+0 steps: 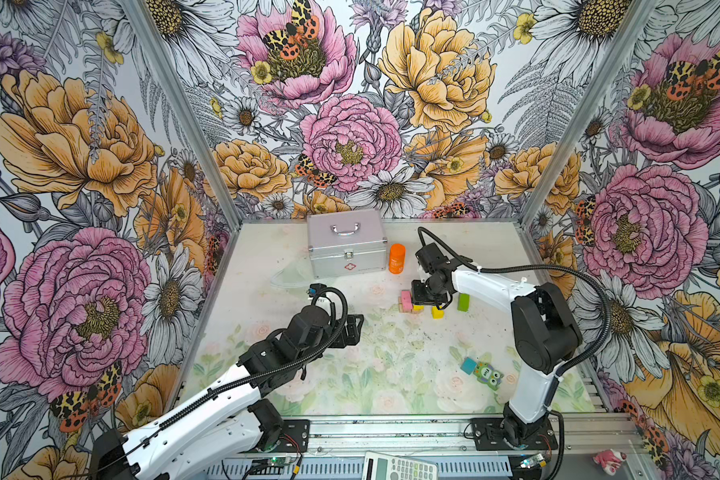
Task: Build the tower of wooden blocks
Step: 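Set the yellow bar down against the wooden blocks and open the right gripper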
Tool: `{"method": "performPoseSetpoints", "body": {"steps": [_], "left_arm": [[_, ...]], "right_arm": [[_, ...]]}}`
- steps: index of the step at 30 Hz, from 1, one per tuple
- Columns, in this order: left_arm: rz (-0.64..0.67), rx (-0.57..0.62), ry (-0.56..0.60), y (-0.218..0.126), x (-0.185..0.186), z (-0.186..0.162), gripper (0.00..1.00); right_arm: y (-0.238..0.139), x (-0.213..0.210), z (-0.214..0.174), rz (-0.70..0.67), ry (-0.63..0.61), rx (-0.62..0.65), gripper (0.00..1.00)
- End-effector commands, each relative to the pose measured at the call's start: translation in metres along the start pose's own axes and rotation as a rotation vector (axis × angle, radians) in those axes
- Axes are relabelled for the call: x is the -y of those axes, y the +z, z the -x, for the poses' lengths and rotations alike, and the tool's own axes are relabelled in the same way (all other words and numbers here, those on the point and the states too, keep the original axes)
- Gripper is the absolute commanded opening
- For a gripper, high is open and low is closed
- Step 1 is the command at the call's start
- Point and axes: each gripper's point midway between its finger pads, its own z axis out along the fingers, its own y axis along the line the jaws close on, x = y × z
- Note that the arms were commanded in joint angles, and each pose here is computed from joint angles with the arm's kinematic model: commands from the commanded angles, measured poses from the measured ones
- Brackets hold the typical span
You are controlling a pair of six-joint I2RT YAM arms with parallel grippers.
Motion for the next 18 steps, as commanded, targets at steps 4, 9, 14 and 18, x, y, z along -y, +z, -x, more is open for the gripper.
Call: {"method": "performPoseSetpoints", "body": {"steps": [4, 9, 14, 18], "left_arm": [[-0.015, 0.005, -0.011, 0.001, 0.004, 0.003, 0.99], [-0.016, 0.006, -0.007, 0.001, 0.005, 0.004, 0.99], [-0.019, 0.008, -0.006, 0.0, 0.006, 0.005, 0.99], [-0.023, 0.012, -0.005, -0.001, 0.007, 0.006, 0.99]], "right_arm": [[-0.018, -0.004, 0.013, 0.009, -0.021, 0.06, 0.4], [-0.024, -0.003, 0.015, 0.011, -0.021, 0.074, 0.41], [-0.029, -0.004, 0.016, 0.015, -0.021, 0.083, 0.41], [-0.033, -0.006, 0.016, 0.025, -0.017, 0.089, 0.52]]}}
